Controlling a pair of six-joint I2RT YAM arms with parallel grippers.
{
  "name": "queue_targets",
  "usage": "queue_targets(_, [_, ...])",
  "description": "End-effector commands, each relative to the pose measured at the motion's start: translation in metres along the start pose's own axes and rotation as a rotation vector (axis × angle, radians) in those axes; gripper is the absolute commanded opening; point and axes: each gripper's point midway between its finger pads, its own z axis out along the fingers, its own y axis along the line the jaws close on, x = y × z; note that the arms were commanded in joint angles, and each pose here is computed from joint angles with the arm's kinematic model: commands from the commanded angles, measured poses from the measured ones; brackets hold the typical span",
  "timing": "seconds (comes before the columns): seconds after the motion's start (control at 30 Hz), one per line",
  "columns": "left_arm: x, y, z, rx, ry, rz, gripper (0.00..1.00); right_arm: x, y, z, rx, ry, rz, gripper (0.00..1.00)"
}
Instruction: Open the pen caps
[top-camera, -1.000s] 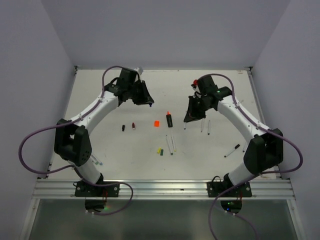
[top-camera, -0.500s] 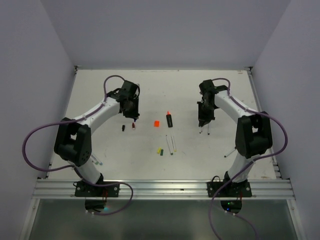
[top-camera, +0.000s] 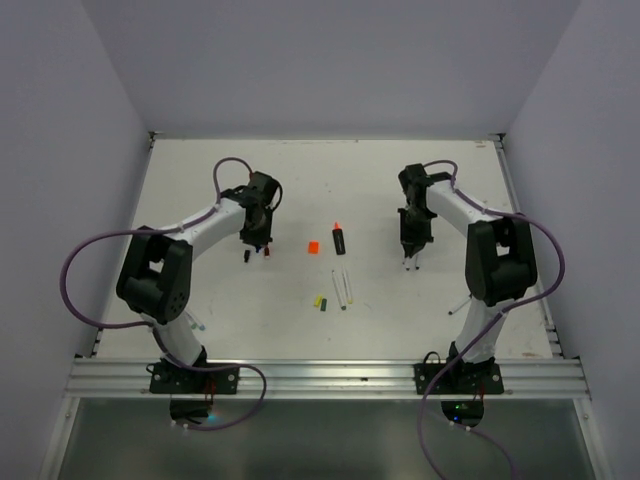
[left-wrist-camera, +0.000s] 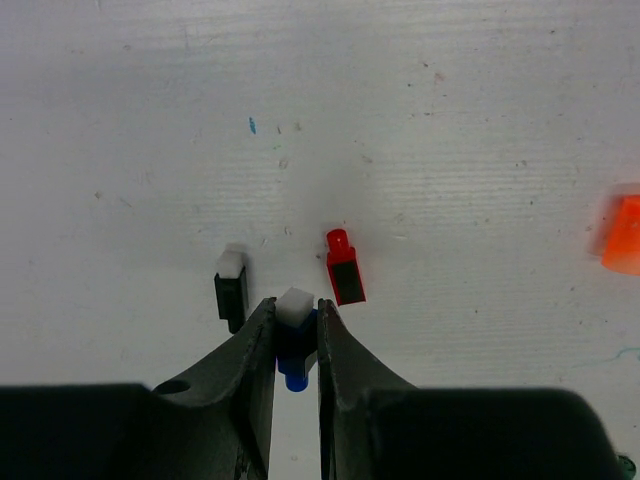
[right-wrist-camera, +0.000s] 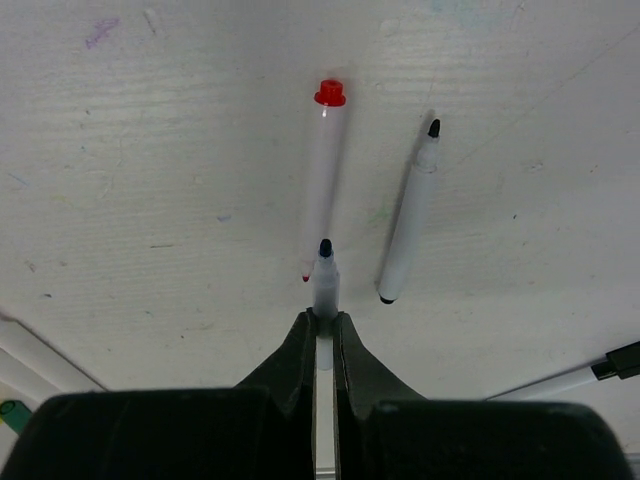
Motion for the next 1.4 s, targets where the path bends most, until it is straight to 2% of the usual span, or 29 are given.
queue_targets(0.0, [-0.003,0.015,0.004,-0.067,-0.024,0.026,0.00,-0.019,-0.008,-0.004,0.036,-0.058,0.011,0.00])
queue_targets(0.27, [0.005,0.018,0.015,-0.089,-0.002,0.029,0.05,-0.020,-0.013,0.006,0.056,-0.043,0.048,0.00])
queue_targets(0.4, [0.008,0.020,0.020,-0.099,0.006,0.032,0.14,-0.020,-0.014,0.011,0.054,-0.037,0.055,0.00])
queue_targets(0.63, [0.013,0.018,0.026,-0.090,0.016,0.030,0.21,-0.018,-0.015,0.017,0.050,-0.023,0.071,0.00])
queue_targets(0.77, [0.017,0.018,0.027,-0.085,0.021,0.028,0.29,-0.016,-0.017,0.020,0.057,-0.014,0.073,0.02])
queue_targets(0.87, [0.020,0.018,0.027,-0.080,0.021,0.026,0.38,-0.015,-0.016,0.022,0.052,-0.010,0.073,0.07])
queue_targets(0.9, [0.020,0.018,0.027,-0.078,0.018,0.024,0.44,-0.015,-0.016,0.022,0.051,-0.011,0.073,0.11])
queue_targets(1.07, [0.011,0.015,0.017,-0.060,-0.018,0.012,0.55,-0.019,-0.015,0.013,0.039,-0.036,0.084,0.22])
queue_targets(1.1, [0.007,0.014,0.013,-0.055,-0.029,0.009,0.59,-0.018,-0.015,0.009,0.038,-0.038,0.086,0.27])
queue_targets(1.3, [-0.029,0.000,-0.027,0.035,-0.129,-0.009,0.72,-0.020,-0.038,-0.044,0.036,-0.086,0.173,0.46])
queue_targets(1.37, [-0.041,-0.008,-0.042,0.088,-0.172,-0.012,0.73,-0.015,-0.060,-0.057,0.054,-0.086,0.226,0.48])
